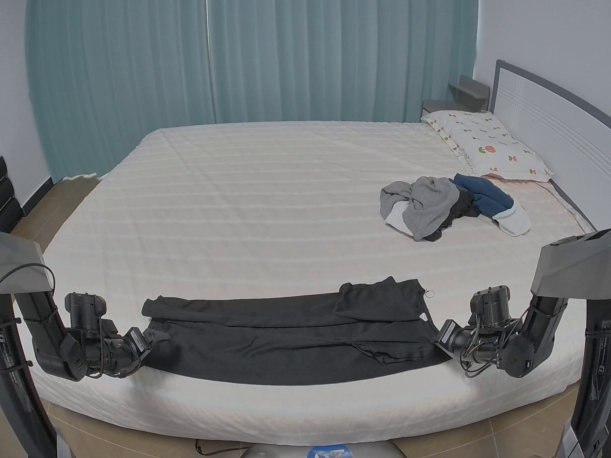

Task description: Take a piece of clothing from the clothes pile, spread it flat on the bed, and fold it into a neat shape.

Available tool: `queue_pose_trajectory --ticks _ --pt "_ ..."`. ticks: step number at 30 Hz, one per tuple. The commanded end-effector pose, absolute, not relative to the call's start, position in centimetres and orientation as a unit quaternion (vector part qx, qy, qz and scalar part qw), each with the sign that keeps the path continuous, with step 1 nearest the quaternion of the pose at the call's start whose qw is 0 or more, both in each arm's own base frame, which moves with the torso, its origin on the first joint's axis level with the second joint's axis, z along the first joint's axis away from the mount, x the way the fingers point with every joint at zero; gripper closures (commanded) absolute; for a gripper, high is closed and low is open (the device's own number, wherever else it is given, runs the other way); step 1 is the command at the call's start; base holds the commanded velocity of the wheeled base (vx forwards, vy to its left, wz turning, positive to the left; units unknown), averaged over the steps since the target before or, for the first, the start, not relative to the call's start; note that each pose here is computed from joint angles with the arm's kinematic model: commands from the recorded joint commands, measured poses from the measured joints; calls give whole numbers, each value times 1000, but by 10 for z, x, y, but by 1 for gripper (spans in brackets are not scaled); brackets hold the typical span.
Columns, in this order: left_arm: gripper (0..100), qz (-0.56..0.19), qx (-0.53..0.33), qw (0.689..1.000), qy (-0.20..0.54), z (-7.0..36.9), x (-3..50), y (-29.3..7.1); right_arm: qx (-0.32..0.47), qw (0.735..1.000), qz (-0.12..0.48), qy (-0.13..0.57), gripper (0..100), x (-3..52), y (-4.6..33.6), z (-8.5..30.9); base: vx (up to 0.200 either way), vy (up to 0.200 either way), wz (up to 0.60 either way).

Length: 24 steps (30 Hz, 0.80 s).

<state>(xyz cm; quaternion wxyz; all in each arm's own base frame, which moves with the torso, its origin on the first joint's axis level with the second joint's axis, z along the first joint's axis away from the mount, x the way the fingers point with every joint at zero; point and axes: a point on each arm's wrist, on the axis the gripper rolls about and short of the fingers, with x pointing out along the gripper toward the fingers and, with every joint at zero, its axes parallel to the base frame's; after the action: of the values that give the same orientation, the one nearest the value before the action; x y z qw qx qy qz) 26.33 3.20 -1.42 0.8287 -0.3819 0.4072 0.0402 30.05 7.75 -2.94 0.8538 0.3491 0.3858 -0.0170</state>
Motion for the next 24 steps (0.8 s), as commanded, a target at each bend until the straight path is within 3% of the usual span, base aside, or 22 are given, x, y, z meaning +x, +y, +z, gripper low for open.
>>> queue_pose_trajectory --ticks 1,4,5,15,24 --pt "0 40 -382 828 408 -15 264 32 350 855 -11 383 100 299 79 -27 0 0 0" --pt "0 41 -382 828 408 -15 264 32 348 855 -9 385 100 297 81 -28 0 0 0" --pt "0 41 -382 828 408 -15 264 32 348 855 -7 385 0 296 82 -28 0 0 0" --pt "0 40 -383 829 405 -14 265 32 369 866 19 337 0 296 80 -4 0 0 0" --pt "0 49 -379 835 397 -13 268 35 445 837 18 318 0 300 57 -3 0 0 0"
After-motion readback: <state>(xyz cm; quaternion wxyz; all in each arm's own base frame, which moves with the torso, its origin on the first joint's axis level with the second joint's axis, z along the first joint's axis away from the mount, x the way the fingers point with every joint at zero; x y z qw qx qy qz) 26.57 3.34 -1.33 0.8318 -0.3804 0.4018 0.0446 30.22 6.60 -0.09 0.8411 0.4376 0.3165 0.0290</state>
